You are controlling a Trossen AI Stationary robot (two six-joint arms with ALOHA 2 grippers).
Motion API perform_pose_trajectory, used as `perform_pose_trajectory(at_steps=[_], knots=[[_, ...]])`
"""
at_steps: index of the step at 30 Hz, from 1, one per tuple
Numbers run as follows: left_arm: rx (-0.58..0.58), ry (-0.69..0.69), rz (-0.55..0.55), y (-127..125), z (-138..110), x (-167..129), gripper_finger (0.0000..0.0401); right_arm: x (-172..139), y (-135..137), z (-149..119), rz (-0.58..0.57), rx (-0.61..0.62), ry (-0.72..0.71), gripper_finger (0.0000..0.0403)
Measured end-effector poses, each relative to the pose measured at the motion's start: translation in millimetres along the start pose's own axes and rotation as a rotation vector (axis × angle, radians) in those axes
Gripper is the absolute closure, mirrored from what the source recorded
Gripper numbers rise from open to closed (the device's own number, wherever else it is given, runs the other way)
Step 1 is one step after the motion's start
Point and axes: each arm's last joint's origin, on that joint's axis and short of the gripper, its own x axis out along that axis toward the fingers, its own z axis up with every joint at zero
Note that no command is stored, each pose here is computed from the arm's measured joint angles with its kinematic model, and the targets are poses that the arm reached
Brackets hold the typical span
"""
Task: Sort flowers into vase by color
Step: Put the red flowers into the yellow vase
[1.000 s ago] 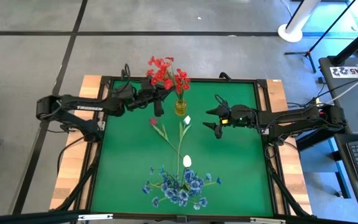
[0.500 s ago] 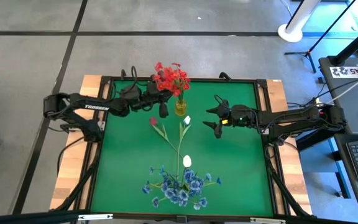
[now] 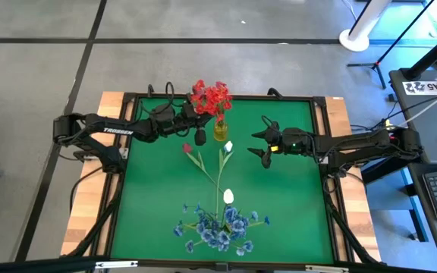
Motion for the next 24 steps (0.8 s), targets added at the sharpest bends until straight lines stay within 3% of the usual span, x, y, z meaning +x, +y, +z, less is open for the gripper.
perform_pose_trajectory(at_steps=[8,17,24], knots=[[-0.006,0.018,-0.003,-0.3,-2.3,0.3,0.0396,0.0,-0.1,-0.1,0.0,0.001,0.001,0.0104],[-0.044,0.131,-0.008,-4.1,-35.3,13.1,0.0396,0.0,-0.1,-0.1,-0.001,0.001,0.001,0.0104],[-0.049,0.137,0.015,-4.2,-38.4,14.4,0.0396,0.0,0.0,-0.1,-0.001,0.001,0.001,0.0104]])
